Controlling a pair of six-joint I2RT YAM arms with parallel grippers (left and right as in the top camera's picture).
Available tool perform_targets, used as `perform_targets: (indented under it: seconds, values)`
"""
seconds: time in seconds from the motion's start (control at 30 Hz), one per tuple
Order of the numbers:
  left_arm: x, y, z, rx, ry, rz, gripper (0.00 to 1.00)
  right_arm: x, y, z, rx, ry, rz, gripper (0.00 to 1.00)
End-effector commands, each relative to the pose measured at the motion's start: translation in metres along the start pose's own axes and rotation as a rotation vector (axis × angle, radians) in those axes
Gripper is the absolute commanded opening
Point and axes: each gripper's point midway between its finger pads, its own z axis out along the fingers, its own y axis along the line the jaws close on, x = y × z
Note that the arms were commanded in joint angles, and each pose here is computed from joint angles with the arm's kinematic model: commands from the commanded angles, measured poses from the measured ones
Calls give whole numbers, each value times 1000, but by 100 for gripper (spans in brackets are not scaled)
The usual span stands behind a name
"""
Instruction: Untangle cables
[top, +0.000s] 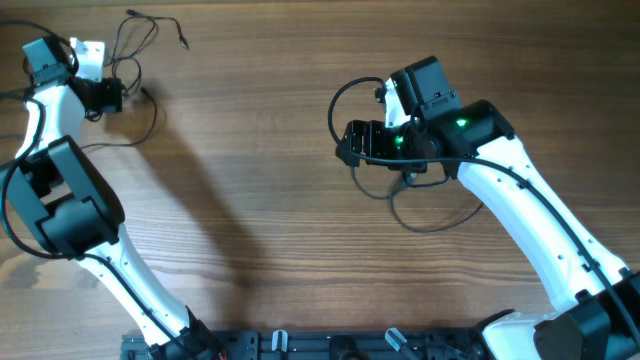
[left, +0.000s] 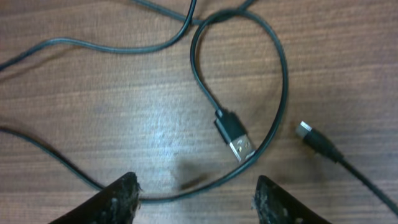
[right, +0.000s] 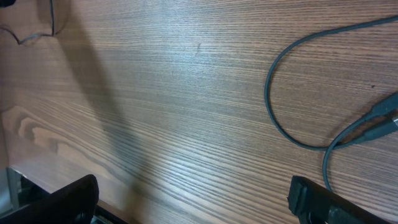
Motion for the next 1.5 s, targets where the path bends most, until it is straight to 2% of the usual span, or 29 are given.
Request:
perform_targets:
  seconds: [0.0, 0.27, 0.43, 0.5, 0.53, 0.57, 1.03, 1.27, 1.33, 1.47]
  values:
    - [14, -13, 21, 45, 24, 9, 64, 3, -4, 6, 16, 15, -6, 100]
    - [25, -18, 35, 60, 45, 55, 64, 2, -4, 6, 16, 14, -1, 100]
    - [24, -22, 35, 86, 33, 55, 50, 1, -3, 7, 13, 8, -1, 100]
    - [23, -23, 35, 90, 31, 56, 37, 0, -3, 7, 12, 6, -2, 100]
    - [23, -24, 35, 90, 31, 57, 15, 0, -3, 7, 12, 6, -2, 100]
    - [22, -24, 35, 91, 30, 58, 4, 1, -3, 7, 12, 7, -2, 100]
    - [35, -40, 24, 151, 98, 48, 4, 1, -3, 7, 13, 10, -1, 99]
    - [-29, -75, -34, 388, -152, 54, 4, 3, -5, 6, 17, 18, 1, 100]
    - [-43, -75, -52, 400, -203, 66, 4, 5, -5, 6, 20, 24, 2, 100]
    - [-50, -73, -71, 389, -214, 71, 4, 6, -5, 6, 20, 31, -3, 100]
